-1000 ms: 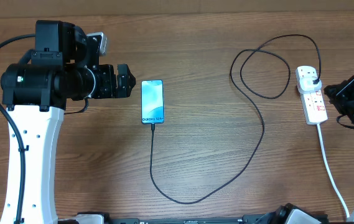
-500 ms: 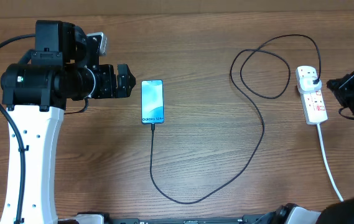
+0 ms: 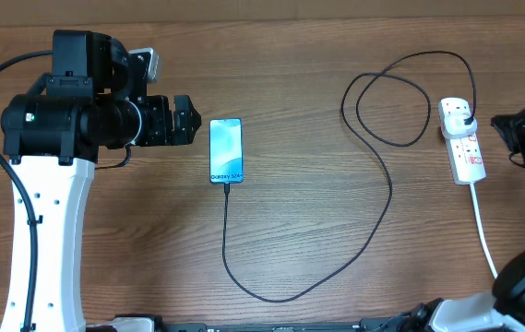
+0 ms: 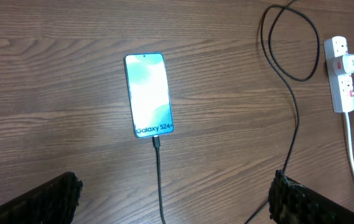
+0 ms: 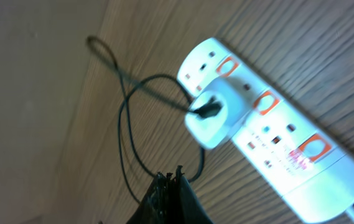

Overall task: Plug charger to phone and switch on socket
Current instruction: 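Lower the right gripper onto the orange switch beside the plugged charger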

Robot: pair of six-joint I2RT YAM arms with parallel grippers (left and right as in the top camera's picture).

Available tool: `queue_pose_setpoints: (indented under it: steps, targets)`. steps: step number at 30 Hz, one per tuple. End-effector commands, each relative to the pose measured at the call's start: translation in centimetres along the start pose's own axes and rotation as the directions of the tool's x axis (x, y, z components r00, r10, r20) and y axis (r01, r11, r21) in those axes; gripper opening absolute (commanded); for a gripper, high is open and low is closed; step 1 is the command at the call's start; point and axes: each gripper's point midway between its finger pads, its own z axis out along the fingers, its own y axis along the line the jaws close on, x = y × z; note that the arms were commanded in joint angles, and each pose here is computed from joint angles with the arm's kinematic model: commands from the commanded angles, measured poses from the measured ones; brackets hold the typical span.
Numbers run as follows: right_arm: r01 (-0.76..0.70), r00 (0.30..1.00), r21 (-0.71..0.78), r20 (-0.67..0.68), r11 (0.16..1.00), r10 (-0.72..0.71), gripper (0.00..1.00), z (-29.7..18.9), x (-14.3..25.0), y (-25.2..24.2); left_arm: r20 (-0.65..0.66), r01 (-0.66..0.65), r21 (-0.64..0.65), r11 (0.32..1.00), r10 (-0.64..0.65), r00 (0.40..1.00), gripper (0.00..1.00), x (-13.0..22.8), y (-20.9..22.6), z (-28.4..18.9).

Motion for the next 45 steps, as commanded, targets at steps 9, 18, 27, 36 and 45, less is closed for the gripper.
queue_pose_setpoints:
  steps: [9,18,27,36,45]
  targets:
    - [-0.099,0.995,-0.069,-0.013,0.993,0.098,0.04,3.4,-2.3,-3.8,0.03,-0.022,0.001,1.0,0.022,0.999,1.0,-0.4,-0.3,-0.8]
    - [-0.12,0.992,-0.056,-0.039,0.991,0.118,0.04,6.0,-2.2,-6.1,0.03,-0.022,0.001,1.0,0.022,0.999,1.0,-0.4,-0.3,-0.8]
    - [-0.168,0.983,-0.074,-0.083,0.983,0.162,0.04,8.0,-1.6,-7.4,0.03,-0.022,0.001,1.0,0.022,0.999,1.0,-0.4,-0.3,-0.8]
    - [-0.203,0.975,-0.137,-0.117,0.969,0.188,0.04,9.3,-1.1,-7.7,0.029,-0.022,0.001,1.0,0.022,0.999,1.0,-0.4,-0.3,-0.8]
    - [-0.222,0.972,-0.171,-0.122,0.96,0.203,0.04,9.8,0.0,-8.5,0.029,-0.022,0.001,1.0,0.022,0.999,0.99,-0.4,-0.3,-0.8]
